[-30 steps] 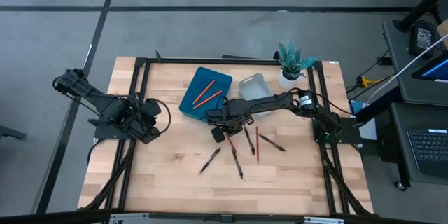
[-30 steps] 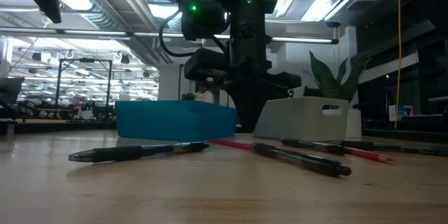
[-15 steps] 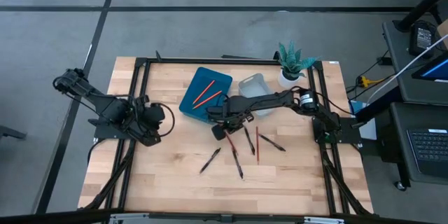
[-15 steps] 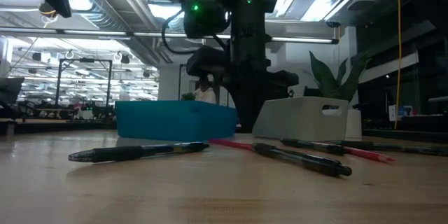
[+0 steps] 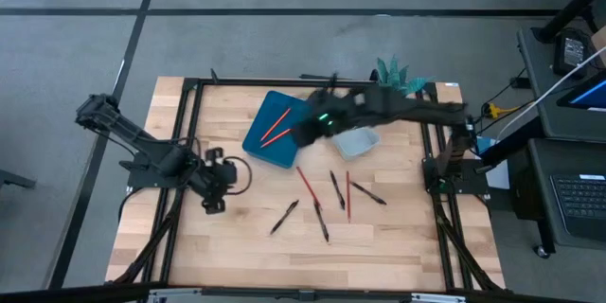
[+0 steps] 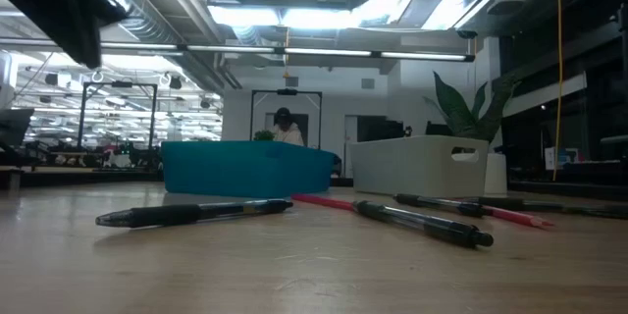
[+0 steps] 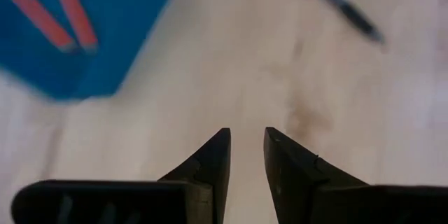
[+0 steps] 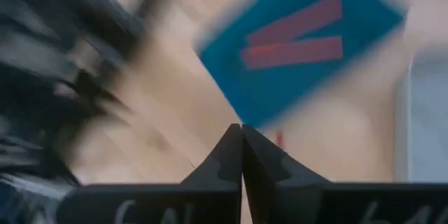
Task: Sort pens & pencils
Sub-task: Put the red pencil into the blue bin
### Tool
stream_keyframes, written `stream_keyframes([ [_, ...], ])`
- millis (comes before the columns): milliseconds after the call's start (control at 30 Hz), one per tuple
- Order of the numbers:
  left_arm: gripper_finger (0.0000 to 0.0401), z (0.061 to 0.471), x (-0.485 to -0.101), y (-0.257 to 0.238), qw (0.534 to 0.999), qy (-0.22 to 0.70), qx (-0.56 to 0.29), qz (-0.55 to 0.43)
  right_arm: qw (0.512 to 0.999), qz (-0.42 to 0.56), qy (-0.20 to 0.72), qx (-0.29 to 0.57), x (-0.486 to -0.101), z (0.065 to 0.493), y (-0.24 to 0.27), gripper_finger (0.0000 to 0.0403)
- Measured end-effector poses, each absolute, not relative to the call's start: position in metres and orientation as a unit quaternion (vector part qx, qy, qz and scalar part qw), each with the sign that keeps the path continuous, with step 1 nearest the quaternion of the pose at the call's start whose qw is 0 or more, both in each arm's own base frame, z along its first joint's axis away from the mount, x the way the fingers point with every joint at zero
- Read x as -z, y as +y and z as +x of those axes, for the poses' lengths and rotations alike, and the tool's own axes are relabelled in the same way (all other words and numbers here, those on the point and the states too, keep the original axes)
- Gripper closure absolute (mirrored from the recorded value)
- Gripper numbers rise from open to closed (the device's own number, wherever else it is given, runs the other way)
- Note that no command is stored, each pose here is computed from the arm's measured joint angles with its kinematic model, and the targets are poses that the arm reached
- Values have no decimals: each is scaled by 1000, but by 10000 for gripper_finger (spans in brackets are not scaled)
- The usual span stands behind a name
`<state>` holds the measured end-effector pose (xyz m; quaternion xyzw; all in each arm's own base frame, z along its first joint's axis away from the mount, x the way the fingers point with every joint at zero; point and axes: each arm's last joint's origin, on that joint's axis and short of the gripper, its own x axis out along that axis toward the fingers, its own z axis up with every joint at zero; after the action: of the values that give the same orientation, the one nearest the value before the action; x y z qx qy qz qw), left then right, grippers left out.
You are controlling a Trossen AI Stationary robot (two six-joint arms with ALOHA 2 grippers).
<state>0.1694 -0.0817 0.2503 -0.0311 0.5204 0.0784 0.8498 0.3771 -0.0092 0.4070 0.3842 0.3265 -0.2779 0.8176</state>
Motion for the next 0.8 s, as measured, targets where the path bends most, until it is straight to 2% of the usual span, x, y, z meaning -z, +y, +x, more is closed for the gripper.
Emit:
stream_keyframes([
  [133, 320, 198, -242, -72, 855, 516, -39, -27, 873, 345, 206, 277, -476, 343, -12, 392],
  [233, 320, 226, -243, -65, 870, 494, 0, 2, 901, 317, 153, 255, -499, 330, -14, 391],
  [367, 320, 266, -235, -56, 856, 506, 55, 88, 913, 305, 155, 223, -502, 324, -17, 390],
  [500, 320, 303, -213, -47, 812, 547, 103, 175, 912, 294, 182, 220, -498, 322, -18, 390],
  [633, 320, 334, -194, -40, 780, 569, 132, 225, 919, 274, 188, 212, -498, 323, -17, 390],
  [800, 320, 356, -186, -38, 767, 570, 149, 254, 927, 251, 187, 207, -501, 321, -17, 390],
])
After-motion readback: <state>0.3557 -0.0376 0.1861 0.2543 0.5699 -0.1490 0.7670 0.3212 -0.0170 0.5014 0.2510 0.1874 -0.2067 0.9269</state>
